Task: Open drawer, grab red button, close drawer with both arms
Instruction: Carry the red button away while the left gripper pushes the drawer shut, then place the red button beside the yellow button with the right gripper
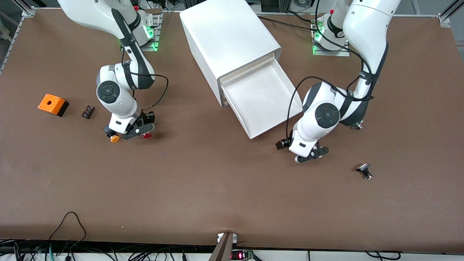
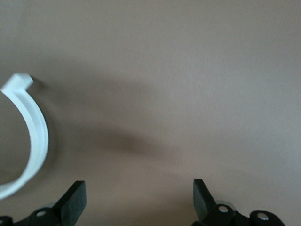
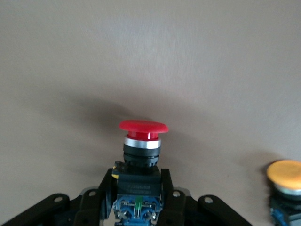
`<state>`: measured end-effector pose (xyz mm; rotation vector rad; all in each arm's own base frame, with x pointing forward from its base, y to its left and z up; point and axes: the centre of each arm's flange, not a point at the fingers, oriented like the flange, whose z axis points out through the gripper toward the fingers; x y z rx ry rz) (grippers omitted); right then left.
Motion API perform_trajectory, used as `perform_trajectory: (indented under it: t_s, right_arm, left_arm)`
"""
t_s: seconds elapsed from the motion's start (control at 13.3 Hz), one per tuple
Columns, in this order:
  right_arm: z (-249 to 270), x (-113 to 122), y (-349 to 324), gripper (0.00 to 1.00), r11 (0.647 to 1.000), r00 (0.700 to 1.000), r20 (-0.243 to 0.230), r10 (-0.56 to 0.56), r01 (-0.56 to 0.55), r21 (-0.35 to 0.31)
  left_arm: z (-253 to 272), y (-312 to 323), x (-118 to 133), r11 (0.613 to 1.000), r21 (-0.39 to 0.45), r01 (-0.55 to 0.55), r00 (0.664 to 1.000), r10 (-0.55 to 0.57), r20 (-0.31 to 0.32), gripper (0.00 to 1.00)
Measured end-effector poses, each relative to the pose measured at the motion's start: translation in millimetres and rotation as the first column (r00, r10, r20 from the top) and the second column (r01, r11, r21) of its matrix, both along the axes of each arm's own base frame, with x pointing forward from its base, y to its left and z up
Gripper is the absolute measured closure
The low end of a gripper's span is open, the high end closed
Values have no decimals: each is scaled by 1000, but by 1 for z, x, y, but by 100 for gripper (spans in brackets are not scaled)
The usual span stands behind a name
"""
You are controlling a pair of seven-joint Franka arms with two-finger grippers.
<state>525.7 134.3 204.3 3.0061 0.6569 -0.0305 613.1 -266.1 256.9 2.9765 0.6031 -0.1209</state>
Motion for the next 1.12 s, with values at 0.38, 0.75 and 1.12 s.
perform_trajectory:
  t_s: [0.38, 0.75, 1.12]
  right_arm:
    - [-15, -11, -14, 45, 1000, 1000, -15, -20, 20, -6]
    - [14, 8, -8, 0, 998, 998, 11, -62, 62, 8]
    - [126, 57, 13, 0, 994, 995, -9, -103, 103, 25]
  left_arm:
    - [-21, -22, -36, 1000, -16, 6, 998, -7, -63, 0]
    - [-9, -44, -73, 998, -67, 2, 993, -10, -116, 0]
    - [-19, -105, -172, 988, -116, 99, 959, -126, -255, 0]
